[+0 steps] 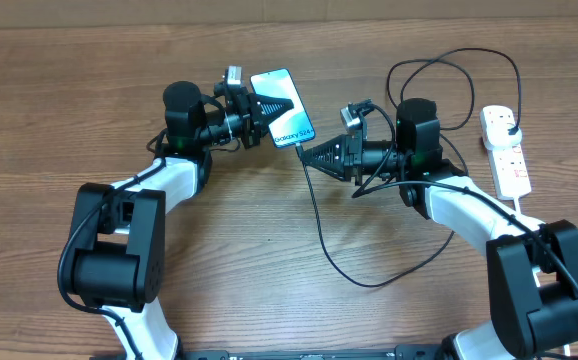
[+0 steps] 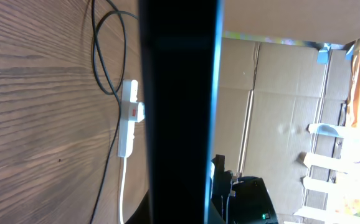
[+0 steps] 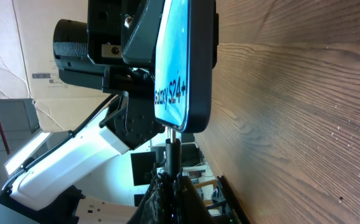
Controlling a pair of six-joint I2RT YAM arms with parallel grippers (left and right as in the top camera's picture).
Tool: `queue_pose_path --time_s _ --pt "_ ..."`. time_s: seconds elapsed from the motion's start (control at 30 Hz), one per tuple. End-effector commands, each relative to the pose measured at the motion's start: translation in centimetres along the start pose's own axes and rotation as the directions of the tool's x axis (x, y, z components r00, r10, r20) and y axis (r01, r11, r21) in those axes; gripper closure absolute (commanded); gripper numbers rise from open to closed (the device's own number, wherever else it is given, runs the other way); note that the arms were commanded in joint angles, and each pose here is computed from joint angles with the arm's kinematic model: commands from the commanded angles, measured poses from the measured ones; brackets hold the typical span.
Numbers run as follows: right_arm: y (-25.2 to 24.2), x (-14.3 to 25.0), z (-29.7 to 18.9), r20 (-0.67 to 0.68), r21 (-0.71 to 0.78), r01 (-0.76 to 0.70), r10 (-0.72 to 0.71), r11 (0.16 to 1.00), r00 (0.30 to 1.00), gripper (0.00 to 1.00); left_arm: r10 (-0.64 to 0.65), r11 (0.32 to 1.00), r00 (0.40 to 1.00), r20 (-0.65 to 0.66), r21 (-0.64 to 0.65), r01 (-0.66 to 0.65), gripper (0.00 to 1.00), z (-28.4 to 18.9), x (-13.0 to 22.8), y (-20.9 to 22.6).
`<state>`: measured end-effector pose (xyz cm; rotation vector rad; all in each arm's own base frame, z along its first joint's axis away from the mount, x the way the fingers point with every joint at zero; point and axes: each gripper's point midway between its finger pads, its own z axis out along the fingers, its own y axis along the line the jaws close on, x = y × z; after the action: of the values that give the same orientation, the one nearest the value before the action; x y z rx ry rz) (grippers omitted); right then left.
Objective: Plug charger to phone and switch on socket
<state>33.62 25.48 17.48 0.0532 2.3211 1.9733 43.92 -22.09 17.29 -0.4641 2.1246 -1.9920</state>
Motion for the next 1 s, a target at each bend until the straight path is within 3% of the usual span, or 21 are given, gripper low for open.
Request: queue_pose_path --time_s 0.0,0.97 --pt "0.5 -0.5 -0.5 0.032 0.001 0.024 -0.024 1.0 0.999 0.96 0.053 0.999 0.997 -0.059 0.014 -0.053 0.96 0.4 1.3 -0.6" --pt "0.5 -0.3 -0.3 0.026 0.003 0.022 -0.022 1.0 0.999 0.96 0.065 0.998 0.992 -0.107 0.022 -0.063 0.96 0.8 2.4 -0.8"
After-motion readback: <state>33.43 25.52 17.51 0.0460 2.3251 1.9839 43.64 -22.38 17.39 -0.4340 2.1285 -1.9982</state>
